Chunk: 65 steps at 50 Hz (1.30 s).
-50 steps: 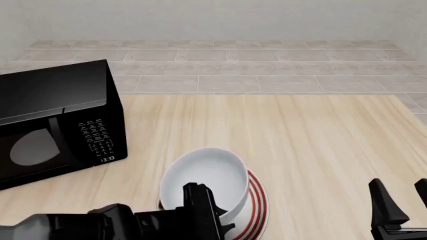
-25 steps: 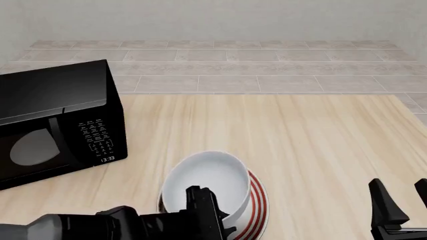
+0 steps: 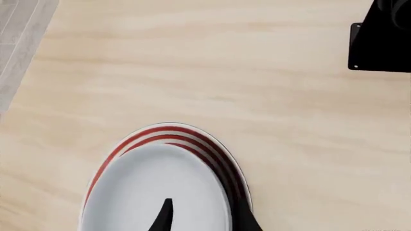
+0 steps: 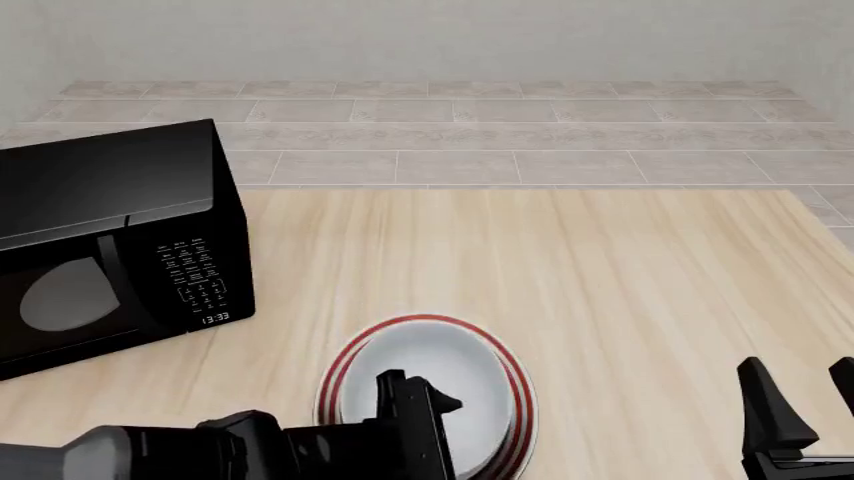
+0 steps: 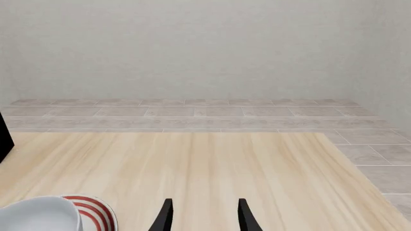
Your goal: Pick up the white bowl and put it on the plate.
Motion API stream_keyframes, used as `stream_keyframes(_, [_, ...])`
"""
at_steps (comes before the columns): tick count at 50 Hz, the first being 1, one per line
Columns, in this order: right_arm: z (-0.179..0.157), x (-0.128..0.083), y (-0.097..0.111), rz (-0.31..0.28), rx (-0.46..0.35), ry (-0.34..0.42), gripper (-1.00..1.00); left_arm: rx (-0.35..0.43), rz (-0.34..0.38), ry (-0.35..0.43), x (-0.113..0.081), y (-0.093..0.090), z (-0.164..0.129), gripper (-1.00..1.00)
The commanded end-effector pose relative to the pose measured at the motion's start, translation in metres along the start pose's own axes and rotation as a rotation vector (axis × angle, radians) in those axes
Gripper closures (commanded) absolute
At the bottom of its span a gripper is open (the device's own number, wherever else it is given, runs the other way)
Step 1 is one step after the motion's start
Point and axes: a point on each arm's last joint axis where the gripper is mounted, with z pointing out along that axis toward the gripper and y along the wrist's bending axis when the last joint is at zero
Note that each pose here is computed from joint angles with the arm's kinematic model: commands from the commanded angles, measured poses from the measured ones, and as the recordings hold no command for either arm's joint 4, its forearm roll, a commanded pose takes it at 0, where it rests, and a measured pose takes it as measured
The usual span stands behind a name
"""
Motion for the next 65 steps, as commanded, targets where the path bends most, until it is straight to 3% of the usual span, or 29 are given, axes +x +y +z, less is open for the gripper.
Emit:
stream_keyframes(1, [0.000, 0.000, 0.000, 0.000, 0.000, 0.000, -1.00, 0.003, 0.010, -0.002, 0.000, -0.001, -0.001, -1.00])
stream_keyframes(37, [0.000, 0.000, 0.000, 0.001, 0.000, 0.000, -1.00, -0.030, 0.036, -0.046, -0.014, 0.009, -0.078, -1.00])
stream_keyframes(65, [0.000, 0.000, 0.000, 0.001, 0.000, 0.000, -1.00, -0.083, 0.041, -0.081, -0.006, 0.013, -0.138, -1.00])
